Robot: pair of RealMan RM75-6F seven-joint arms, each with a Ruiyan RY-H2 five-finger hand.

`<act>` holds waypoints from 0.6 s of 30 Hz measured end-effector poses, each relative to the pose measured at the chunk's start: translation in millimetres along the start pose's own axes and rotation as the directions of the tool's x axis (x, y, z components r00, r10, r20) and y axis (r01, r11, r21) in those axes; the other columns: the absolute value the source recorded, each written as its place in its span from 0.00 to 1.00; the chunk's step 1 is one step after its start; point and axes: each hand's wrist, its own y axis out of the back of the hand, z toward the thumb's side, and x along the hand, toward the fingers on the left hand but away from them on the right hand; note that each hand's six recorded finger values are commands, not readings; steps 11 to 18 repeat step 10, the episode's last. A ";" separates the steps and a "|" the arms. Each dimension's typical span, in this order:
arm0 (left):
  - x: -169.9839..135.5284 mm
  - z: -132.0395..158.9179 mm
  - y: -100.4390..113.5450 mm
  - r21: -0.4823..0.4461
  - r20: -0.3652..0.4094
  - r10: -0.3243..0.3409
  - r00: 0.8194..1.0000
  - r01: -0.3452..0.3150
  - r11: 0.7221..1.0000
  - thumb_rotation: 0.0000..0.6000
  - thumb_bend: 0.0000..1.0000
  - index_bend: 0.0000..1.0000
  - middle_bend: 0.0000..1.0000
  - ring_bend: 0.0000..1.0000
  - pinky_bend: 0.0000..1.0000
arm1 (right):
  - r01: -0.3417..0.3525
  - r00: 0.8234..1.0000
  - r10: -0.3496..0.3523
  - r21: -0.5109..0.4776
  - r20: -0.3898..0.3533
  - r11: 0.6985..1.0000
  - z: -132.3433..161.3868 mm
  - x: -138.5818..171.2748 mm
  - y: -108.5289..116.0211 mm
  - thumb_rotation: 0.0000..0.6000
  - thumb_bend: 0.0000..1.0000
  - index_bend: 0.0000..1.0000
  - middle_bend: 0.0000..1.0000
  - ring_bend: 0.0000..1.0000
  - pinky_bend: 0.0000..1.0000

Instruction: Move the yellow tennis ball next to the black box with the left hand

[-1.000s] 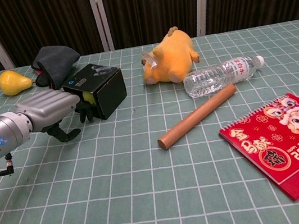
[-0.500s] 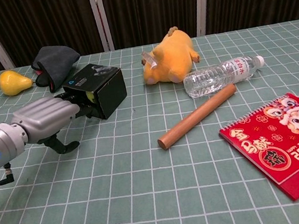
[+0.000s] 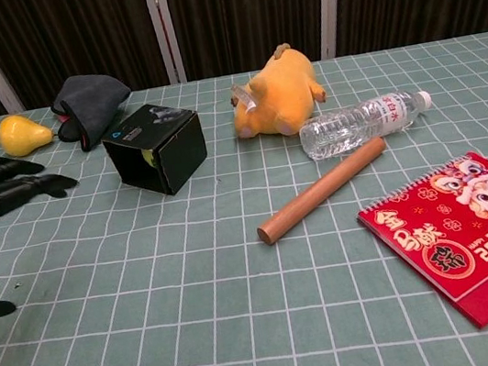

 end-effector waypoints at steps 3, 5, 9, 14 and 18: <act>-37.0 -11.9 12.7 -0.009 -0.061 0.090 0.994 -0.090 0.996 1.00 0.04 0.02 0.13 0.01 0.03 | 0.006 1.000 -0.005 -0.002 0.015 1.000 -3.4 -2.4 1.2 1.00 0.32 0.00 0.00 0.00 0.00; -66.9 -23.7 18.1 -0.009 -0.127 0.139 0.982 -0.141 0.990 1.00 0.04 0.01 0.12 0.01 0.03 | 0.006 1.000 -0.006 -0.005 0.012 1.000 -3.3 -5.5 0.9 1.00 0.32 0.00 0.00 0.00 0.00; -114.7 -42.9 22.9 -0.015 -0.248 0.178 0.952 -0.187 0.982 1.00 0.04 0.00 0.10 0.00 0.03 | -0.006 1.000 0.006 -0.007 0.001 1.000 -1.8 -10.0 -2.9 1.00 0.32 0.00 0.00 0.00 0.00; -120.9 -45.9 23.1 -0.013 -0.260 0.179 0.949 -0.189 0.982 1.00 0.04 0.00 0.10 0.00 0.03 | -0.009 1.000 0.009 -0.008 -0.001 1.000 -1.7 -11.9 -3.8 1.00 0.32 0.00 0.00 0.00 0.00; -120.9 -45.9 23.1 -0.013 -0.260 0.179 0.949 -0.189 0.982 1.00 0.04 0.00 0.10 0.00 0.03 | -0.009 1.000 0.009 -0.008 -0.001 1.000 -1.7 -11.9 -3.8 1.00 0.32 0.00 0.00 0.00 0.00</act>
